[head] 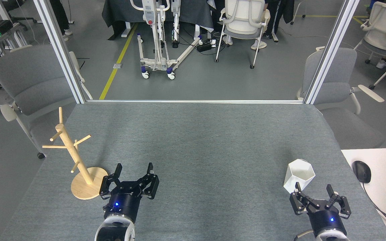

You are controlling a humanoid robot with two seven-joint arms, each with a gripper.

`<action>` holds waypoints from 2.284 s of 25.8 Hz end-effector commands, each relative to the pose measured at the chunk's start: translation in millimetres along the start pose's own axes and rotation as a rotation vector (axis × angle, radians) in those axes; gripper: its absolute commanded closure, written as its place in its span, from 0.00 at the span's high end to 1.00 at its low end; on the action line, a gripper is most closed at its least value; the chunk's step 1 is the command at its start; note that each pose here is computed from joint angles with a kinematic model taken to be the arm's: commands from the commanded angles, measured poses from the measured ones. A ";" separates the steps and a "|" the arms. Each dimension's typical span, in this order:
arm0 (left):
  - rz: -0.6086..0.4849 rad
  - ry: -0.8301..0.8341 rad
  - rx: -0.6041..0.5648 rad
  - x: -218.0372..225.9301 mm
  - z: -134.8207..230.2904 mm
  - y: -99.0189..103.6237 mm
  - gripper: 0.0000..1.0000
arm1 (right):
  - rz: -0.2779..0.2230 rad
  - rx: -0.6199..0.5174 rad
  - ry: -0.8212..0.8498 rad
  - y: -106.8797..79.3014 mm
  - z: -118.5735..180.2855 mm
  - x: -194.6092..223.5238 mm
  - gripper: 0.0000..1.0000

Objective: Hang cup on storage rack

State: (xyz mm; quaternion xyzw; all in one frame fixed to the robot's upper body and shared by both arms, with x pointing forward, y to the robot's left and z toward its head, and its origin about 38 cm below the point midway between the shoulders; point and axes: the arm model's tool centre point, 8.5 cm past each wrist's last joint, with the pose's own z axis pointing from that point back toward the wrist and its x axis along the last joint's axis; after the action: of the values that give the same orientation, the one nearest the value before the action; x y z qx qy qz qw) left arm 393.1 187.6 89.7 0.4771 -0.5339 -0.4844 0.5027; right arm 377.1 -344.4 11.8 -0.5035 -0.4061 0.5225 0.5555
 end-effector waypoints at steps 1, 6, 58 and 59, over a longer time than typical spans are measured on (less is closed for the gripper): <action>-0.001 0.000 -0.001 -0.2 0.0 -0.4 1.00 | -0.006 0.025 -0.003 5.5 -7.5 2.3 1.00; -0.001 0.000 -0.001 -0.2 0.0 -0.4 1.00 | -0.011 0.042 -0.002 10.9 -8.1 2.1 1.00; -0.005 0.003 -0.045 -1.6 -3.4 -15.8 1.00 | -0.059 0.073 -0.017 -3.8 -59.3 14.7 1.00; -0.003 0.002 -0.048 -1.1 -3.8 -16.8 1.00 | -0.058 0.071 -0.016 -4.5 -59.7 14.4 1.00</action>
State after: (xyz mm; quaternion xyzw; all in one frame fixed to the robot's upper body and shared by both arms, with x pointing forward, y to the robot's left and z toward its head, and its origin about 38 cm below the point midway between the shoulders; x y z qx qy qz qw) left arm 396.0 187.7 75.2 0.4683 -0.5223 -0.4960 0.5118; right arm 437.7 -337.8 6.0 -0.4674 -0.4060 0.5252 0.5839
